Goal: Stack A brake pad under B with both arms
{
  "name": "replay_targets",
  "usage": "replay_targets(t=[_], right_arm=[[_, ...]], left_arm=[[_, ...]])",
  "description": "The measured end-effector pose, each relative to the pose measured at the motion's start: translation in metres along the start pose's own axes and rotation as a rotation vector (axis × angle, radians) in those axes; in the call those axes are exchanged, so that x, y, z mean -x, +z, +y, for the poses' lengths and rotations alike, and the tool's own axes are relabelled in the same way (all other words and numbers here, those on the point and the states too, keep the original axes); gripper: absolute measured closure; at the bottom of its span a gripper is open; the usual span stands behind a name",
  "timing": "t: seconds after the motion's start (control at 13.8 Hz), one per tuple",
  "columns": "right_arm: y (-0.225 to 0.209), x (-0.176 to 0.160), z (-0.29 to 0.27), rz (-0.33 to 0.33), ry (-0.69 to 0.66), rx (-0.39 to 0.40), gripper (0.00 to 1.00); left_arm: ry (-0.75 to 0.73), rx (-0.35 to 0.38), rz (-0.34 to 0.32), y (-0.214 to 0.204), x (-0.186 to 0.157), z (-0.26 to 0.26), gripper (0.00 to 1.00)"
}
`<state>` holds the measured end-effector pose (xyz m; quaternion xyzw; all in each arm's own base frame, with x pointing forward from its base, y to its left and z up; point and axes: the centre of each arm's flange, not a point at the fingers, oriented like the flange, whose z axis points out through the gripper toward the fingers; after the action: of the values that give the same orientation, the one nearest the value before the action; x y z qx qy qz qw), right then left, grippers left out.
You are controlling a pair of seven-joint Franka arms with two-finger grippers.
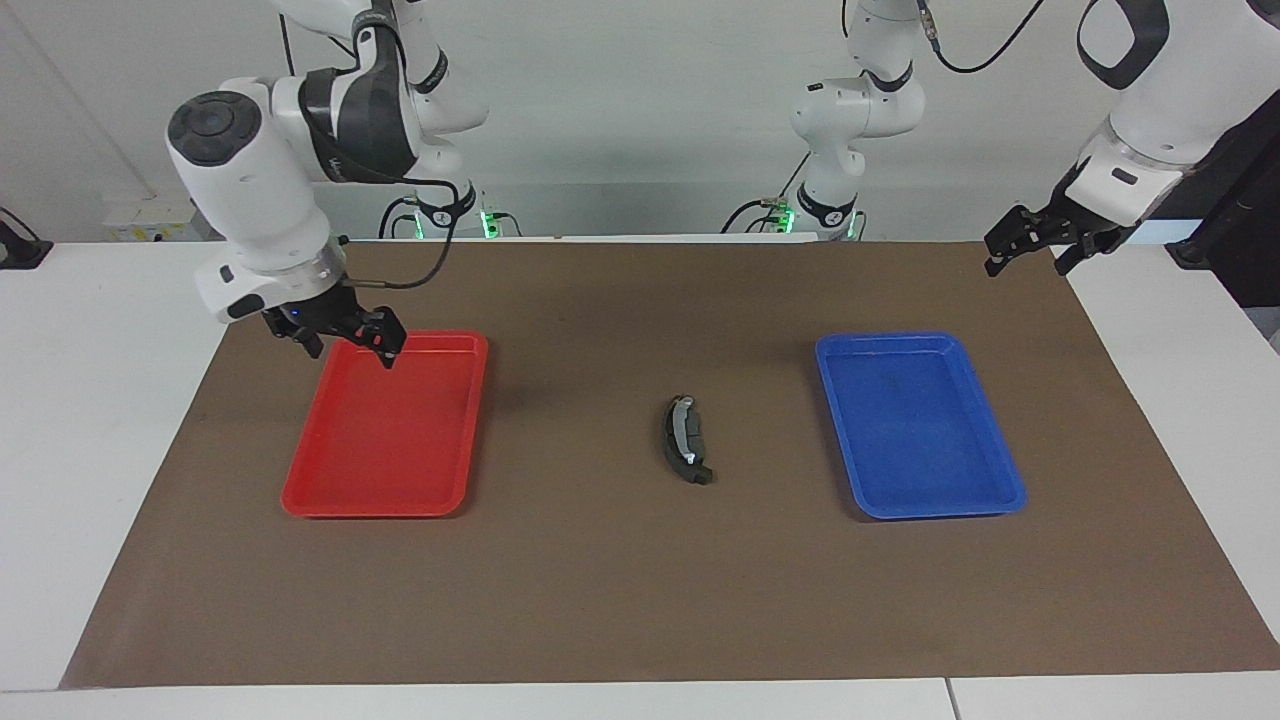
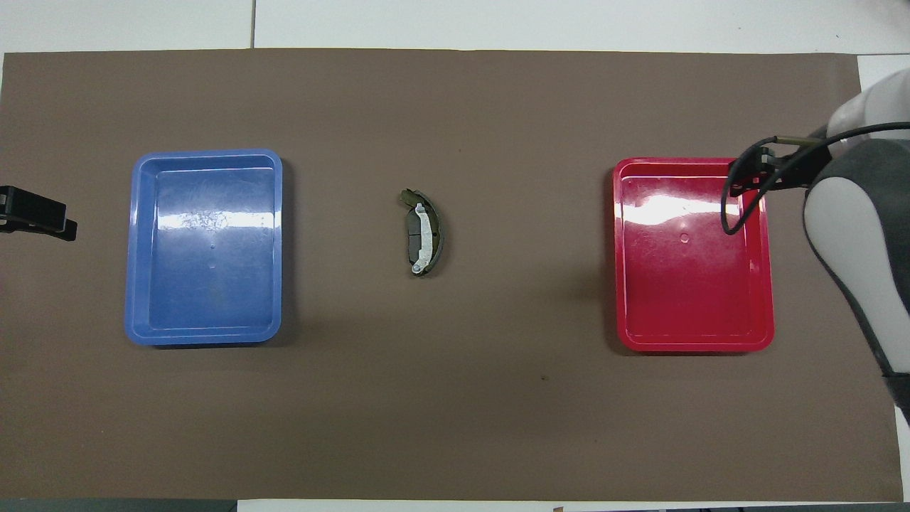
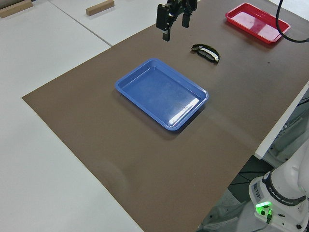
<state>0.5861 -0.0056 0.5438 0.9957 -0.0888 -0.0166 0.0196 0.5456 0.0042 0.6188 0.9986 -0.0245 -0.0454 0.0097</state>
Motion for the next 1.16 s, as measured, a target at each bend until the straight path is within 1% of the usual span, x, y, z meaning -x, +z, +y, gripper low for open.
replay_targets(t=[0.15, 0.36, 0.51, 0.87, 1.16], right_arm=[[-0.02, 0.014, 0.025, 0.0, 0.018, -0.008, 0.0], [-0.053, 0.038, 0.03, 0.004, 0.014, -0.011, 0.0], [-0.068, 0.049, 0.031, -0.003, 0.01, -0.01, 0.0], [-0.076, 0.05, 0.05, -0.015, 0.053, -0.009, 0.0], [-0.075, 0.051, 0.042, -0.016, 0.041, -0.009, 0.0]], left_arm=[[0.0, 0.0, 0.0, 0.0, 0.0, 0.0, 0.0], [0.0, 0.0, 0.0, 0.0, 0.0, 0.0, 0.0], [0.0, 0.0, 0.0, 0.0, 0.0, 0.0, 0.0], [0.0, 0.0, 0.0, 0.0, 0.0, 0.0, 0.0], [0.0, 0.0, 0.0, 0.0, 0.0, 0.0, 0.0]])
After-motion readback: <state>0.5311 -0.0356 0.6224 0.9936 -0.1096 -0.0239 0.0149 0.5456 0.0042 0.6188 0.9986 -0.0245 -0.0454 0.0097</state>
